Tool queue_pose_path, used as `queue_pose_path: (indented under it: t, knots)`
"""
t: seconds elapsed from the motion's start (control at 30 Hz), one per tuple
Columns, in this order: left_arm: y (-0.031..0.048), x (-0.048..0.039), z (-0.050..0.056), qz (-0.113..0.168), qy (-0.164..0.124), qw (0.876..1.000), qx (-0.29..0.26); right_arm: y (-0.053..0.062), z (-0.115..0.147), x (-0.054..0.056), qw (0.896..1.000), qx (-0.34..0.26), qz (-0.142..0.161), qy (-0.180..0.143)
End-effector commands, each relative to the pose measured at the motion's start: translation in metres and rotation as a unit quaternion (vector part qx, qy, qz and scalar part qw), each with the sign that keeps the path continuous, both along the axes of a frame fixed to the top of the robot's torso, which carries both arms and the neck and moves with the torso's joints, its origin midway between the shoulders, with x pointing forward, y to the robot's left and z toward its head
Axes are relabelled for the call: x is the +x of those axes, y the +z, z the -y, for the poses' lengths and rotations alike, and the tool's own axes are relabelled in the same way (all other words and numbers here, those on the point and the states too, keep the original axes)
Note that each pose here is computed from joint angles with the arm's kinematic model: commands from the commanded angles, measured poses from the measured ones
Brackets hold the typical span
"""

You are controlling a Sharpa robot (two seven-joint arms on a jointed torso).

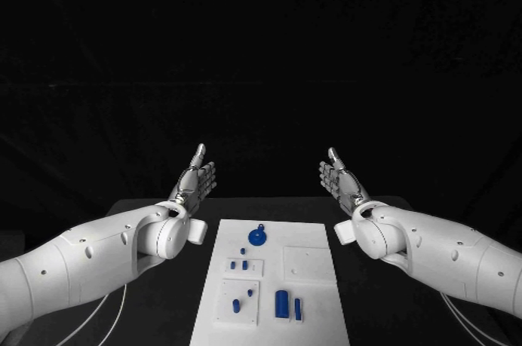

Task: Assemble the parts on the task board

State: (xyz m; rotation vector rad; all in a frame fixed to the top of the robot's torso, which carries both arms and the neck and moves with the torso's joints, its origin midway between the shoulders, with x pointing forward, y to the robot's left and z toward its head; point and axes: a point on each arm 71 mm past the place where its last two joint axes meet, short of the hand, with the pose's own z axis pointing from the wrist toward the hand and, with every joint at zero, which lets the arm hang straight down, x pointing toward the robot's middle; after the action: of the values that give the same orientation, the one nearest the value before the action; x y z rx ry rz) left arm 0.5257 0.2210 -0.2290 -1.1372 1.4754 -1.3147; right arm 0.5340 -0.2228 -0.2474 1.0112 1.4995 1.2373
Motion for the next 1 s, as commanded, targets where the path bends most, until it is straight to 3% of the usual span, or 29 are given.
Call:
queue_pose_path:
  t: [0.03, 0.23, 0.4, 0.57, 1.0]
  knots:
    - [0.0025, -0.0172, 0.006, 0.038, 0.071, 0.997, -0.005, 0.007, -0.004, -0.014, 0.997, 0.034, 0.028, -0.062]
    - [0.0031, -0.0484, 0.022, 0.046, 0.099, 0.994, -0.016, 0.016, -0.020, -0.046, 0.993, 0.065, 0.032, -0.092]
    - [0.0044, -0.0614, 0.027, 0.048, 0.110, 0.993, -0.019, 0.021, -0.027, -0.063, 0.991, 0.077, 0.030, -0.106]
    - [0.0048, -0.0640, 0.029, 0.049, 0.112, 0.992, -0.020, 0.023, -0.030, -0.072, 0.990, 0.082, 0.028, -0.113]
    - [0.0048, -0.0640, 0.029, 0.049, 0.112, 0.992, -0.020, 0.023, -0.030, -0.072, 0.990, 0.082, 0.028, -0.113]
